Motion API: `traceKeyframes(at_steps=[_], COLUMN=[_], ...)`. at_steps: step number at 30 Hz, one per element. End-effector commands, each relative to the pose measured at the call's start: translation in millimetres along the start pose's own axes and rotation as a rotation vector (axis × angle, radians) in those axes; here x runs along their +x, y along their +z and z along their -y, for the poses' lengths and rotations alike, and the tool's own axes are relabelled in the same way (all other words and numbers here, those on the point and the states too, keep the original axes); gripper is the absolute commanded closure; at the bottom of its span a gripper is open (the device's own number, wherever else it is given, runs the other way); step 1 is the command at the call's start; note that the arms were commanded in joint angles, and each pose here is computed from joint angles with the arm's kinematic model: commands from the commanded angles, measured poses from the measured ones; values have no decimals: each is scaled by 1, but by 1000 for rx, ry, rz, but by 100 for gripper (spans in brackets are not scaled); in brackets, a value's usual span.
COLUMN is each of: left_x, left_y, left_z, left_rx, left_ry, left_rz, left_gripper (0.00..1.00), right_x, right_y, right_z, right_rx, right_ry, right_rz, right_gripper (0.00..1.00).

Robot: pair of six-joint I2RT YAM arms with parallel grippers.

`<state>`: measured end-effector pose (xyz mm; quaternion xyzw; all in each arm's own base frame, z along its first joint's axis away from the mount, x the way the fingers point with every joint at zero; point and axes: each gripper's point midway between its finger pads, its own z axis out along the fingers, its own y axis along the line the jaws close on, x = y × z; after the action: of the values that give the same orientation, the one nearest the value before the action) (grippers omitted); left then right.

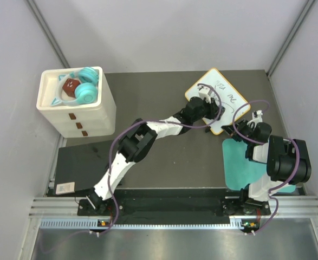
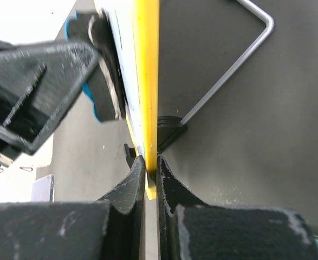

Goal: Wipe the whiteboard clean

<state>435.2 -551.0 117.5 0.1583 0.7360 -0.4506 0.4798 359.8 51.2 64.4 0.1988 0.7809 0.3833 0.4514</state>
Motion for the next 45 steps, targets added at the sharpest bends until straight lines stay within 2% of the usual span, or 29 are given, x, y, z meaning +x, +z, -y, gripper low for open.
traceKeyframes(at_steps=[1, 7, 12, 15, 16, 21, 35, 39, 45], left_x=[108, 134, 126, 112, 96, 71, 6, -15, -25], left_y=[-32, -52, -52, -40, -33, -18, -15, -2, 6], left_z=[-42, -50, -70, -85, -86, -100, -125, -125, -124], left_rx=[-148, -179, -220, -244, -238, -287, -455, -439, -417], left_ry=[-44, -90, -152, -179, -170, -121, -15, -15, -34], left_rz=[-306, -378, -327, -303, -272, -197, 14, 49, 77], left_gripper=[100, 100, 100, 100, 100, 100, 100, 100, 100], right_x=[-6, -5, -5, -5, -5, -6, -3, -1, 1], right_y=[4, 3, 4, 4, 4, 4, 4, 4, 6], right_z=[-2, -3, -3, -4, -4, -4, -2, -2, -3], right_rx=[-15, -19, -23, -27, -28, -25, -18, -18, -20], right_ry=[-23, -22, -20, -22, -21, -20, -16, -16, -21], right_rz=[4, 2, -1, -1, 0, 1, -17, -25, -41], right_gripper=[100, 100, 100, 100, 100, 100, 100, 100, 100])
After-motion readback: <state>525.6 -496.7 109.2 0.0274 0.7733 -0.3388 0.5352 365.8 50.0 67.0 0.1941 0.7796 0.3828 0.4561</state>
